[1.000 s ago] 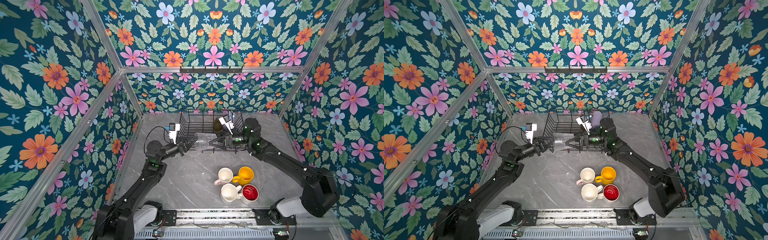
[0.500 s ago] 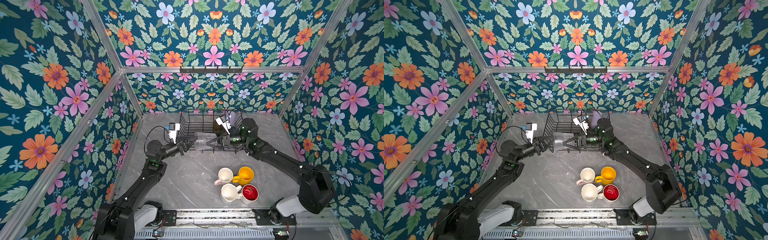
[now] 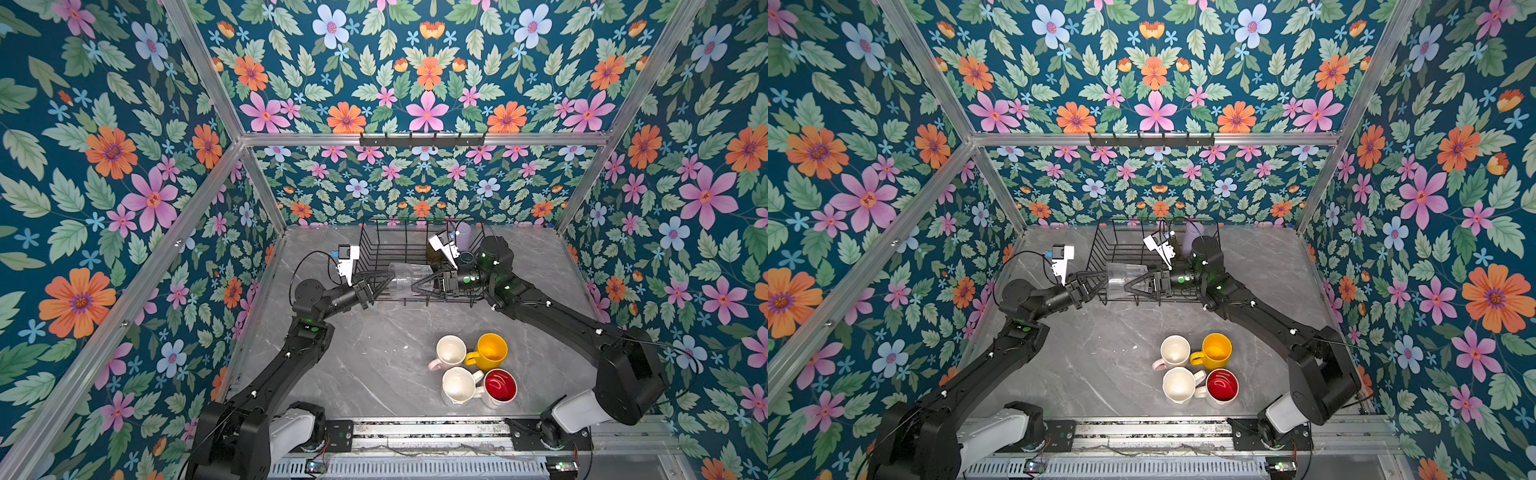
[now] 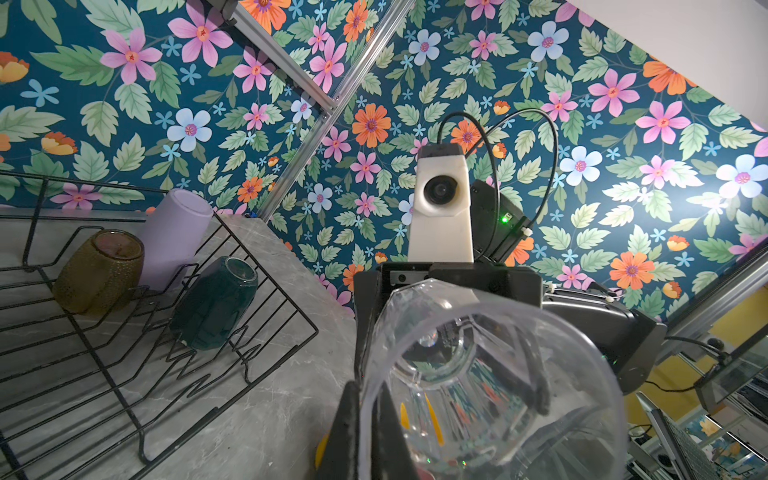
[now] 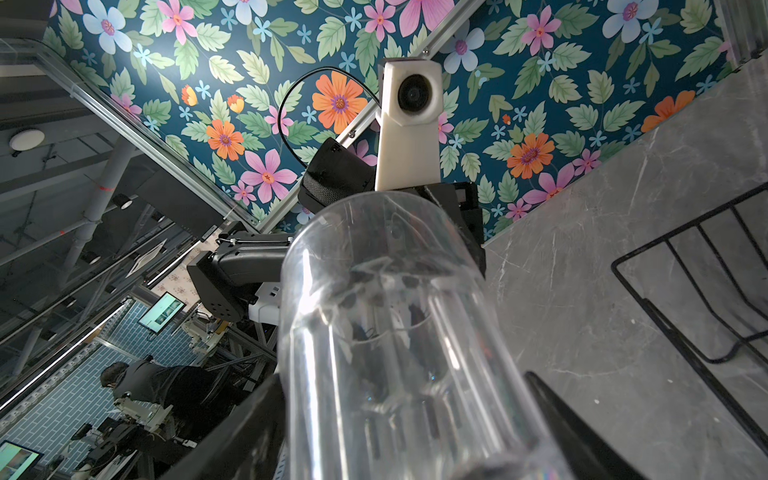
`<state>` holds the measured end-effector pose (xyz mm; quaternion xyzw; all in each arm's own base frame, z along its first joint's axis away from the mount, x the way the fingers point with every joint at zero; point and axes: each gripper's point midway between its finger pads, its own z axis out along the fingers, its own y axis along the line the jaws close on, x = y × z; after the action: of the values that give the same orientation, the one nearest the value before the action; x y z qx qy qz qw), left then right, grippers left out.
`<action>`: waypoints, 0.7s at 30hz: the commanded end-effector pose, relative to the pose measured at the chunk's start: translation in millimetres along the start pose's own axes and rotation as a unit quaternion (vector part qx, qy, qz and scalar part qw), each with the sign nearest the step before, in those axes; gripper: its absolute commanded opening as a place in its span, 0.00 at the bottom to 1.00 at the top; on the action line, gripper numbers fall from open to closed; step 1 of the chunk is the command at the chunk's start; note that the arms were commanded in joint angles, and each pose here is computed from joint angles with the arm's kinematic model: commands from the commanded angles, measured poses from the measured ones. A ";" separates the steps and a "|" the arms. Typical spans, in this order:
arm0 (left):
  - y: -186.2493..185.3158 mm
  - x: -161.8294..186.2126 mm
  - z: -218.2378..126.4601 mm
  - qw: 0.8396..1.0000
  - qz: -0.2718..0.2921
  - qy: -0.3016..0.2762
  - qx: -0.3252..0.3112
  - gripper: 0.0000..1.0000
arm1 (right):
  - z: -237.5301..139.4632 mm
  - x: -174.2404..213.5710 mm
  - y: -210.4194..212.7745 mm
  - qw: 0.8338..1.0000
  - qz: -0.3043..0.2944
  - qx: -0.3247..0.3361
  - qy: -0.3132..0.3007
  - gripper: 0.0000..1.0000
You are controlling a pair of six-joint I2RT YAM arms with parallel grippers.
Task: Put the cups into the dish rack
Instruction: 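Grasp the clear tumbler with the right gripper beside the left gripper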
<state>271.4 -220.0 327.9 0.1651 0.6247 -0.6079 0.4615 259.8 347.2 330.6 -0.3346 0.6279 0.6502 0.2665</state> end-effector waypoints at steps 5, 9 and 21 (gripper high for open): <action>-18.8 -11.9 -0.1 0.999 0.034 -0.016 0.030 0.00 | 1.9 -2.9 -10.6 1.000 0.011 0.021 -0.011 0.62; -19.1 -13.2 -0.7 0.999 0.037 -0.019 0.027 0.00 | 0.8 -2.5 -9.6 1.000 0.010 0.024 -0.012 0.46; -16.2 -13.5 -0.9 0.999 0.033 -0.020 0.017 0.00 | 0.3 -2.6 -13.8 0.999 0.027 0.037 -0.012 0.11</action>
<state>273.2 -217.6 330.8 0.1637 0.6224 -0.5999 0.4753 251.2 346.5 331.9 -0.3371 0.6272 0.6602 0.2388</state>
